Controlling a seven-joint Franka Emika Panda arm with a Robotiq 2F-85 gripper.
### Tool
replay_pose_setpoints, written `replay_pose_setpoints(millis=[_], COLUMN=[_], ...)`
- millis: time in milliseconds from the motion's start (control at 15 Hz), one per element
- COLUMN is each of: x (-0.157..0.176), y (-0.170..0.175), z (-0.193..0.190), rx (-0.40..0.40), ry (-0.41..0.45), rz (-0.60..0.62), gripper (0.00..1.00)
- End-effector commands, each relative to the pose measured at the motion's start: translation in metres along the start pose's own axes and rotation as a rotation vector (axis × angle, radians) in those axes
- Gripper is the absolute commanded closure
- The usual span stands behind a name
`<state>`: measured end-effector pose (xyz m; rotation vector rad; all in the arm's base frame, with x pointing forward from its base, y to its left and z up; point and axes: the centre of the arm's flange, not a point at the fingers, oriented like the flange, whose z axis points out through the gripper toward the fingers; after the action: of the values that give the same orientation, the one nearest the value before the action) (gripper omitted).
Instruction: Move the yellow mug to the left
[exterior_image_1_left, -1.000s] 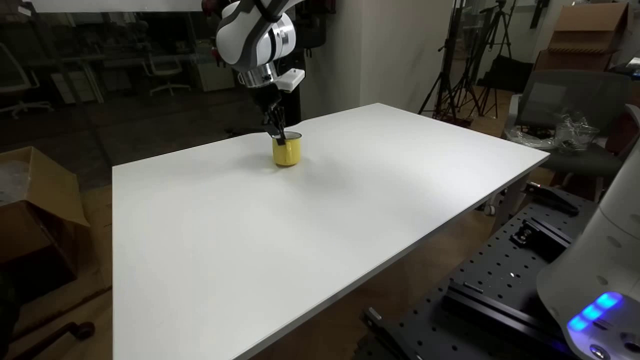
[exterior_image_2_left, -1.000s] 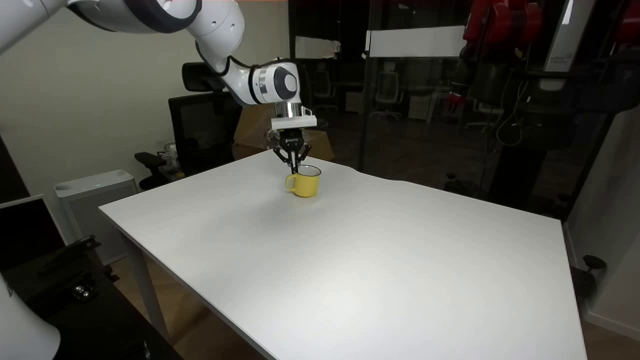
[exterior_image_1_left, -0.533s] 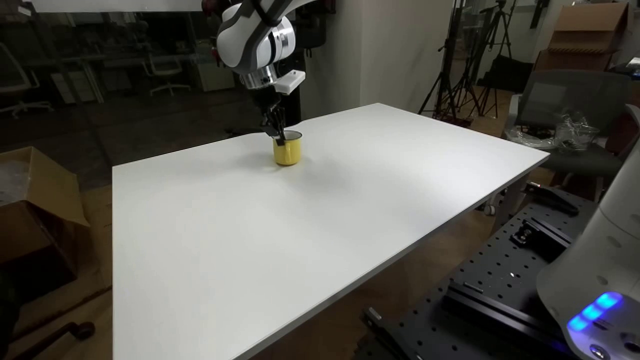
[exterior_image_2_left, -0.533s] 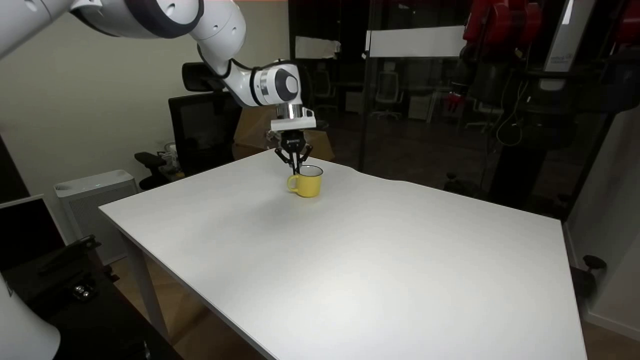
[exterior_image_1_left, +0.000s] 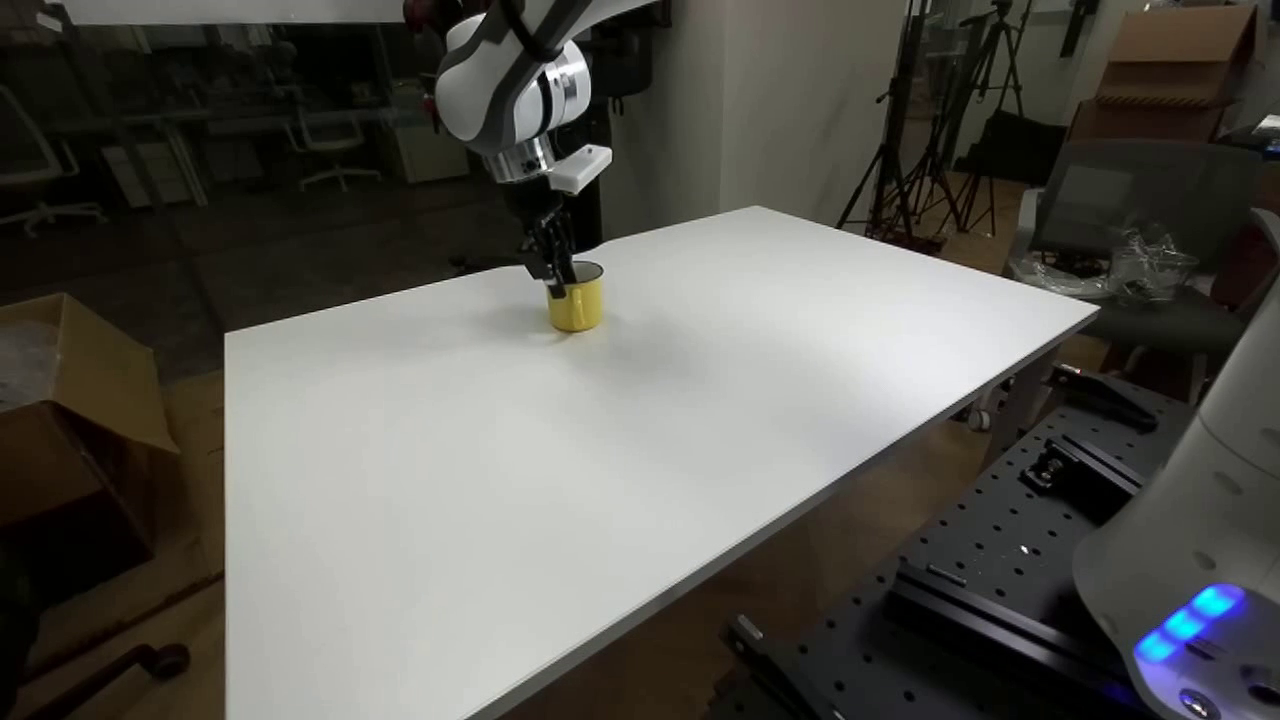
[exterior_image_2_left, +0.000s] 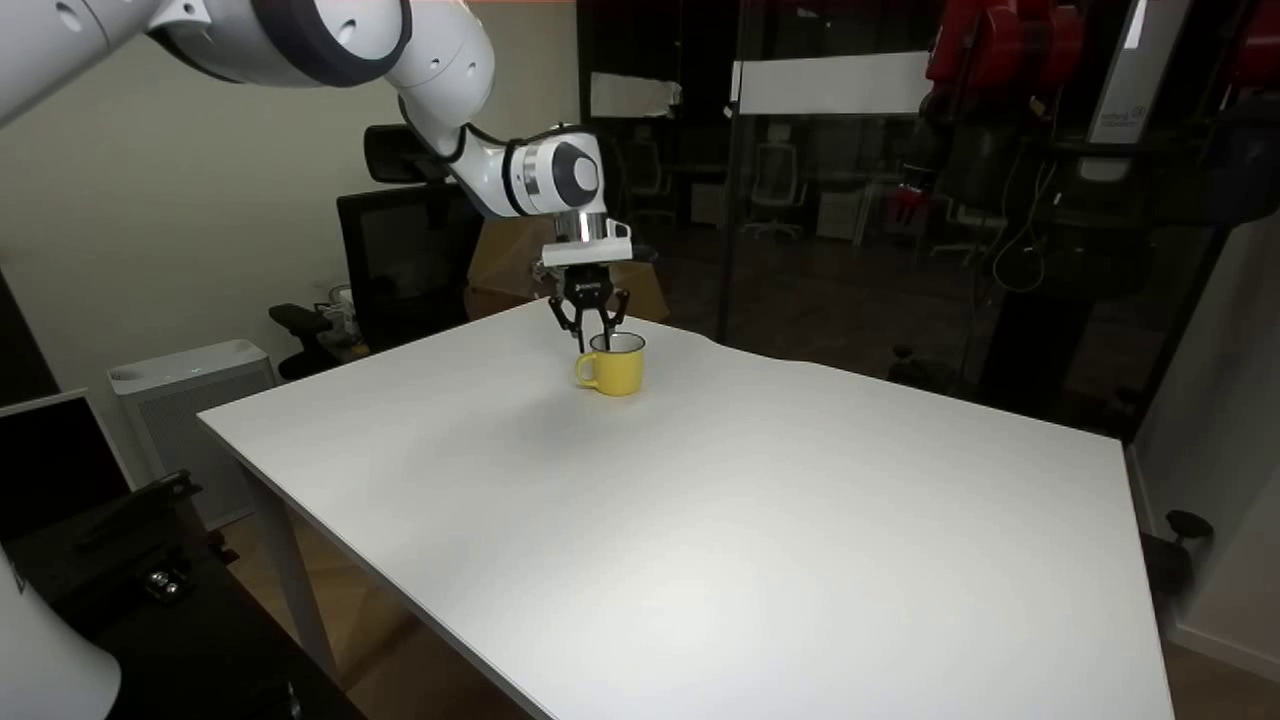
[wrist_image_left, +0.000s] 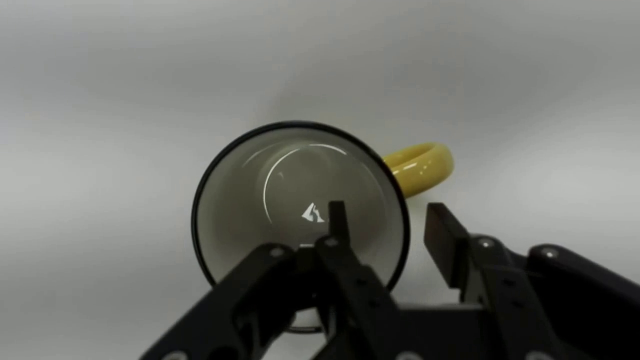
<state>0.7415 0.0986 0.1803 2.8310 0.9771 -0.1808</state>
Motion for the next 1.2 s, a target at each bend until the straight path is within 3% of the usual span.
replay_pose_setpoints(millis=[0,267,667,733,933,1133], x=[0.008,-0.002,-0.024,-0.005,-0.012,-0.014], y=[0.004,-0.004,-0.026,-0.012,-0.019,-0.021], z=[-0.008,-0.039,-0.107,-0.083,-0.105,-0.101], rx=[-0.018,-0.026,-0.006,-0.014,-0.012,-0.007], ry=[-0.009,-0.002,-0.038,-0.015,-0.026,-0.036], rz=[0.039,0.033,0.011,-0.006,-0.012,-0.014], gripper=[0.24,0.0,0.0,0.0,0.0,0.0])
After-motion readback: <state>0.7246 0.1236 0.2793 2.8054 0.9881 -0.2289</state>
